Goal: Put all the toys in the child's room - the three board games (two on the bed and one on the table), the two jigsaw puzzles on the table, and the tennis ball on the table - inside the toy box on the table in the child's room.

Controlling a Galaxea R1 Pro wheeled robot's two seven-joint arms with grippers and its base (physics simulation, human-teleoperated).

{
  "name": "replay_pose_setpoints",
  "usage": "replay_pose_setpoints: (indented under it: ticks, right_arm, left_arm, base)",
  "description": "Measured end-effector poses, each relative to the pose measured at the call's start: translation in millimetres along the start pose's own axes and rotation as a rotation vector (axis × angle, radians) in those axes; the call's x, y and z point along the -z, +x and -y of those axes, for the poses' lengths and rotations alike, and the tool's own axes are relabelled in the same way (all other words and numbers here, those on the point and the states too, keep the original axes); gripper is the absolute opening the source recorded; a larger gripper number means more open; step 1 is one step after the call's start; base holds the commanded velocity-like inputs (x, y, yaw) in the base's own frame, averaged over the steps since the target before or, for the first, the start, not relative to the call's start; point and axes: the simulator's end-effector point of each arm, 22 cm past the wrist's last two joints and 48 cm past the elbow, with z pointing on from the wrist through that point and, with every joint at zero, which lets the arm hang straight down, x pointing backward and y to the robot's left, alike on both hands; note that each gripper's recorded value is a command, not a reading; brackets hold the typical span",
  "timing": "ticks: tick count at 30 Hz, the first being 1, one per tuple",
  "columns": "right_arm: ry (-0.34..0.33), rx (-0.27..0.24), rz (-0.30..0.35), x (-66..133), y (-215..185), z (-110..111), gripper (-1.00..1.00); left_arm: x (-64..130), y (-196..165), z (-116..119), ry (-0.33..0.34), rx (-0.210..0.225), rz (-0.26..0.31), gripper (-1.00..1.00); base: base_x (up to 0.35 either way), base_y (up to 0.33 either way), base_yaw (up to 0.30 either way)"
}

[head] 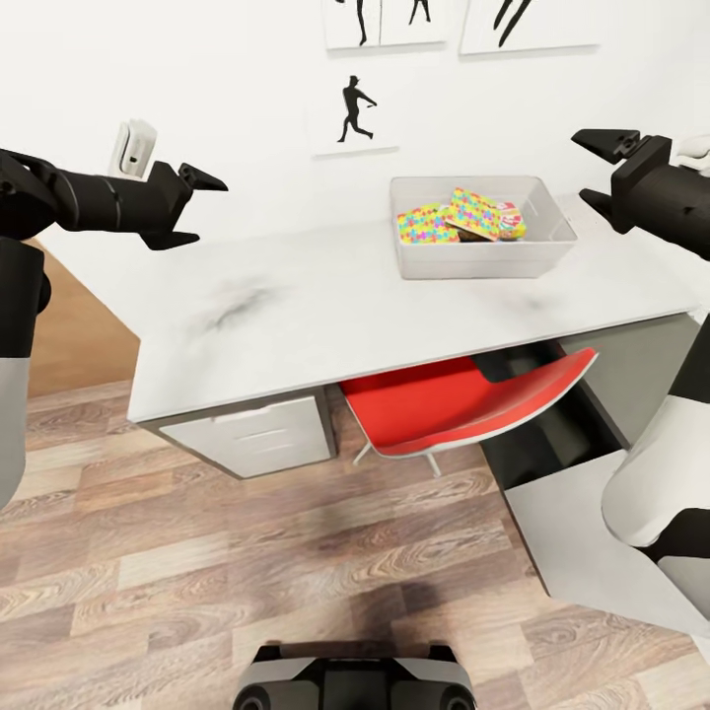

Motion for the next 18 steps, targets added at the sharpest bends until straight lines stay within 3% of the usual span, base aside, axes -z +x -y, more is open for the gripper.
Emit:
replay_pose_setpoints:
  ticks: [10, 18]
  right_arm:
    - [-0.005, 0.003, -0.001, 5.0, 1, -7, 1.0]
    - [-0.009, 0.008, 0.004, 9.7, -2, -13, 1.0]
  left_arm:
    - [7.7, 1, 3, 0.006, -0.003, 0.003, 1.0]
    - [14.2, 0, 8, 0.012, -0.008, 0.009, 1.0]
  base:
    - [0.0, 0.031, -0.024]
    - [0.0, 0.197, -0.006]
